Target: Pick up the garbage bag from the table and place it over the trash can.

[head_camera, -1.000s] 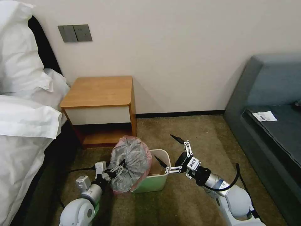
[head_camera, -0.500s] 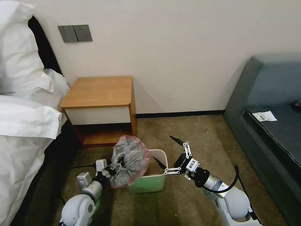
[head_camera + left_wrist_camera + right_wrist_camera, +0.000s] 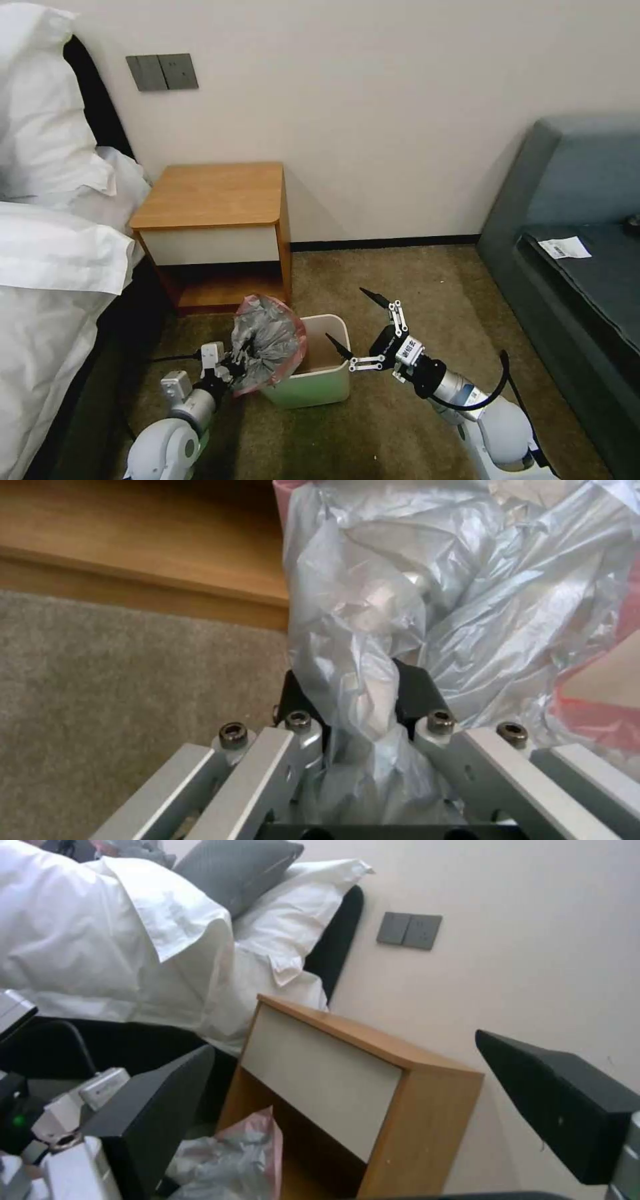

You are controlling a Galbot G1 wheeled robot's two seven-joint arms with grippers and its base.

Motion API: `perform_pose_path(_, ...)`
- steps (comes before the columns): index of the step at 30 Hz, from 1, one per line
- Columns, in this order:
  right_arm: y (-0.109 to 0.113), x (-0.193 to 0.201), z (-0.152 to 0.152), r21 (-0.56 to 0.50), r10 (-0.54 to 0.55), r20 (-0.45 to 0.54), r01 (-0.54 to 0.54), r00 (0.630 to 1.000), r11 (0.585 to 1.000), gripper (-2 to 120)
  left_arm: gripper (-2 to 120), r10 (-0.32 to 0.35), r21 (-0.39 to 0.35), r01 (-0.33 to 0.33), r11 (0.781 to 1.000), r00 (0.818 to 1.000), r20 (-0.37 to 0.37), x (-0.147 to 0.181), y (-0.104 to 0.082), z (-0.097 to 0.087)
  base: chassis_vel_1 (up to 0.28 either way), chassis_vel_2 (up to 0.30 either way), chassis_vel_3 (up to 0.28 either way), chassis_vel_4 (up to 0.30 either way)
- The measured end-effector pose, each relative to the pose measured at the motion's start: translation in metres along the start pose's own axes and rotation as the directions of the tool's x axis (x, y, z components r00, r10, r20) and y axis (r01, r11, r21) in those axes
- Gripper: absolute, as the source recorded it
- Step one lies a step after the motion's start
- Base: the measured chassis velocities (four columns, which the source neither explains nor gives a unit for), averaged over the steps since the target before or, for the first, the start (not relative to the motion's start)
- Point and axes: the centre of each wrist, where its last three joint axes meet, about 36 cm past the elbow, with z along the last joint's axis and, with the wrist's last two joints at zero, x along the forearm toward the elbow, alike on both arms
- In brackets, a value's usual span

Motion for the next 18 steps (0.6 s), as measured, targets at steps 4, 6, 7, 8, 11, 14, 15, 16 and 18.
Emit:
perform_pose_path(4,-0.001,-0.001,-0.001,0.001,0.0,0.001,0.0,1.0,1.0,100,14,-0.004,-0.006,0.005,1.0,1.0,0.019,0.001,-0.003,0.001,0.0,0.0,0.0,0.0)
perform_pose_path(6,-0.001,-0.001,-0.001,0.001,0.0,0.001,0.0,1.0,1.0,100,14,-0.008,-0.006,0.008,1.0,1.0,0.03,0.002,-0.004,0.002,0.0,0.0,0.0,0.0)
perform_pose_path(7,-0.001,-0.001,-0.001,0.001,0.001,0.002,-0.001,1.0,1.0,100,14,-0.013,-0.01,0.014,1.0,0.999,0.049,0.003,-0.005,0.002,0.0,0.0,0.0,0.0)
perform_pose_path(8,-0.001,-0.001,-0.001,0.001,0.002,0.003,-0.002,1.0,1.0,100,14,-0.017,-0.011,0.017,1.0,0.998,0.064,0.003,-0.006,0.002,0.0,0.0,0.0,0.0)
perform_pose_path(11,0.0,-0.002,-0.002,0.001,0.007,0.007,-0.007,1.0,1.0,100,14,-0.026,-0.015,0.027,1.0,0.994,0.103,0.006,-0.01,0.001,0.0,0.0,0.0,0.0)
perform_pose_path(14,0.0,-0.004,-0.003,0.001,0.015,0.013,-0.015,1.0,1.0,100,11,-0.034,-0.018,0.037,0.999,0.988,0.152,0.012,-0.014,-0.006,0.0,0.0,0.0,0.0)
perform_pose_path(15,-0.001,-0.006,-0.004,0.001,0.021,0.017,-0.021,1.0,1.0,100,11,-0.039,-0.021,0.043,0.999,0.984,0.175,0.015,-0.015,-0.008,0.0,0.0,0.0,0.0)
perform_pose_path(16,-0.001,-0.008,-0.006,-0.001,0.028,0.023,-0.028,0.999,1.0,100,11,-0.039,-0.023,0.044,0.999,0.98,0.195,0.019,-0.018,-0.01,0.0,0.0,0.0,0.0)
perform_pose_path(18,-0.001,-0.009,-0.007,-0.002,0.032,0.026,-0.032,0.999,0.999,100,11,-0.039,-0.024,0.045,0.999,0.978,0.205,0.021,-0.02,-0.011,0.0,0.0,0.0,0.0)
